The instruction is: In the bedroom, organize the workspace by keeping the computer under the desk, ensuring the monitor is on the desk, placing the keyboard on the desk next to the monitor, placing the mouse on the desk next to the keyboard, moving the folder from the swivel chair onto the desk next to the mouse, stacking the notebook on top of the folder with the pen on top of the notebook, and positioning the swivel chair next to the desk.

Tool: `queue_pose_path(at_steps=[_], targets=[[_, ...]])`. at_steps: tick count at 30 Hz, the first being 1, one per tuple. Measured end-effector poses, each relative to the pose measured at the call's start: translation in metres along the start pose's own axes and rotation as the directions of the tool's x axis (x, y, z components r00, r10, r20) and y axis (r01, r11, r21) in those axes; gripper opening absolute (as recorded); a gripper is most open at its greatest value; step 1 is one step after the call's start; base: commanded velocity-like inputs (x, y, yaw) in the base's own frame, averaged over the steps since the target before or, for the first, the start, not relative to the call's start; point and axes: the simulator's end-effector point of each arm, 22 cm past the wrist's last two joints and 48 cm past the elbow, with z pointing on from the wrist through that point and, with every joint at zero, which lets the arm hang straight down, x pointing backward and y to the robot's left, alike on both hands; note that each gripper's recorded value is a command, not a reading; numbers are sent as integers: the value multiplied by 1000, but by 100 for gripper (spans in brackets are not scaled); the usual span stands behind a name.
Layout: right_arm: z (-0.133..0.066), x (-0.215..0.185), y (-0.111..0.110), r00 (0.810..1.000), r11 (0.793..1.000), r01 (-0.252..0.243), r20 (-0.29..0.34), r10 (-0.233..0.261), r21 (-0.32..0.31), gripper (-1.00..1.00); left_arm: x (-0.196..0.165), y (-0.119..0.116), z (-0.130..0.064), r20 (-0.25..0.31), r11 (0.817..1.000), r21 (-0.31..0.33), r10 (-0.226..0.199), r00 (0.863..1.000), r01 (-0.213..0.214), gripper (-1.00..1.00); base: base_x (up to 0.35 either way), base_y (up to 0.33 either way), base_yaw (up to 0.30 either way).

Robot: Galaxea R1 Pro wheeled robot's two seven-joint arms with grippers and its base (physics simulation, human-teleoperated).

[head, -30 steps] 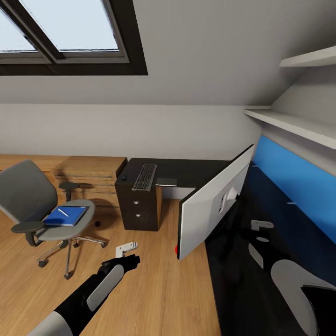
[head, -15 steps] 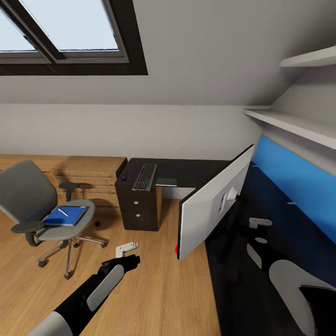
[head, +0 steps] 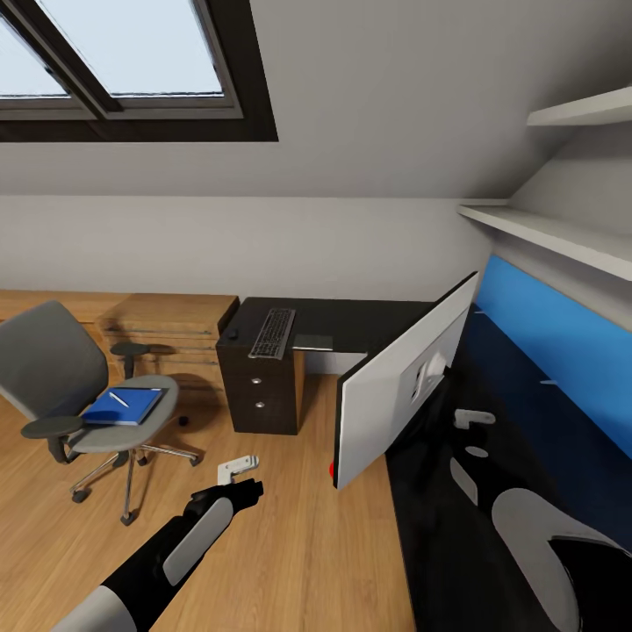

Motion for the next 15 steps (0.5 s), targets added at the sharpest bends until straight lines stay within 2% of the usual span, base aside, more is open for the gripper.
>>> queue_pose_path(at_steps=[15], targets=[[0, -1, -3, 1000, 1000, 4, 9, -4, 4, 100, 0, 0, 0, 2, 1000, 0, 1, 1000, -1, 100, 11, 0, 0]])
